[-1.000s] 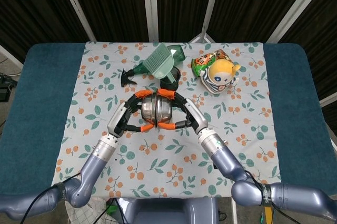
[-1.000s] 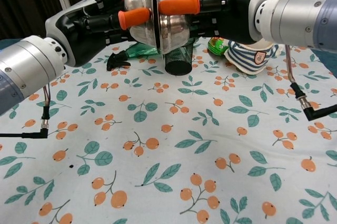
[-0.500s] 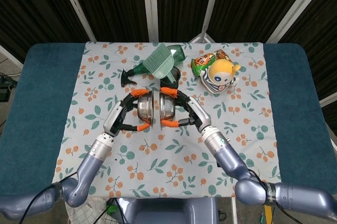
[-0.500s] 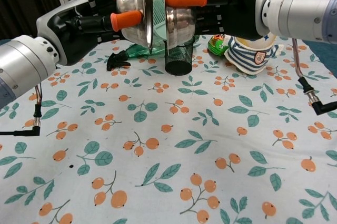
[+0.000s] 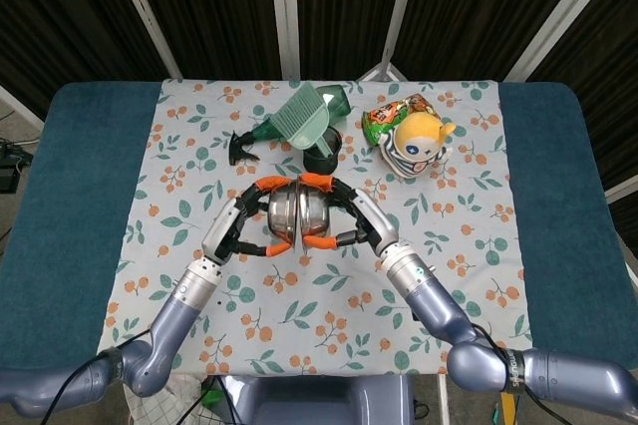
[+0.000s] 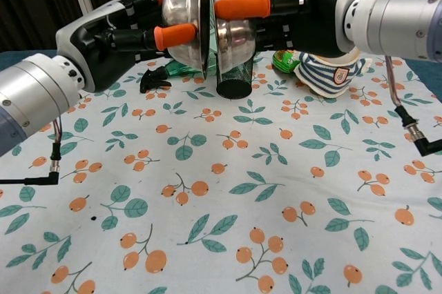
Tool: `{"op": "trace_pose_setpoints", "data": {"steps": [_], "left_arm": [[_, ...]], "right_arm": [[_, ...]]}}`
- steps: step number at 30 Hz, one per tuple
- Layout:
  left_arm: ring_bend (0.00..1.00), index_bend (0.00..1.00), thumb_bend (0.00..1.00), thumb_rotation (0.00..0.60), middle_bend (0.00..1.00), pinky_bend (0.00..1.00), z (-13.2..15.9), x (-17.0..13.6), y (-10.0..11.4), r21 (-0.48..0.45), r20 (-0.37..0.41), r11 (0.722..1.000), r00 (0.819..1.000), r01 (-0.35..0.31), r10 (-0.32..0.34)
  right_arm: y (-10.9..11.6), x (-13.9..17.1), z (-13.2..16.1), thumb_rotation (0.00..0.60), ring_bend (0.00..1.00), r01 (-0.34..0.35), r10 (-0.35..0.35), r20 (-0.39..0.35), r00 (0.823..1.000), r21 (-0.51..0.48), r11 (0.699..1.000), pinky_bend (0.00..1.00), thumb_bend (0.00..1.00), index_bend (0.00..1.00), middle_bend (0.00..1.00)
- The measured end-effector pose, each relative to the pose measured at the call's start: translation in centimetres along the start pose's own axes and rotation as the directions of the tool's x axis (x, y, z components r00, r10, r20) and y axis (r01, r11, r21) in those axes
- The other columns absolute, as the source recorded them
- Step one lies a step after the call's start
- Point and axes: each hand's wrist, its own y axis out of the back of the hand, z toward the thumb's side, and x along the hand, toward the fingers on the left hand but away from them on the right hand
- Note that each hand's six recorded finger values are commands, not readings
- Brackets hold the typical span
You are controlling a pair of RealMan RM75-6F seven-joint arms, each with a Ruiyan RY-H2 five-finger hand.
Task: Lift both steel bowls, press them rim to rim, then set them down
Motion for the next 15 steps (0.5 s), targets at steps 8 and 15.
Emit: {"op": "trace_pose_setpoints", "data": {"steps": [8,15], "left_arm": [[0.16,0.42,0.07,0.6,0.24,0.39,-0.6,0.0,-0.2,0.005,-0.011,1.0,1.0,0.001,-0.001],[0.16,0.42,0.07,0.6,0.24,0.39,0.4,-0.2,0.8,0.022,0.017,1.0,1.0,-0.016,0.015]], "right_arm": [[0.1,0.2,0.0,0.6,0.35,-0.002,0.002,0.003,1.0,-0.012,1.0,0.22,0.07,0.36,0.26],[2.3,0.3,0.7,0.6,0.35,0.048,-0.049,-0.009,0.999,-0.034,0.998,0.22,0.07,0.37,0.26]]}}
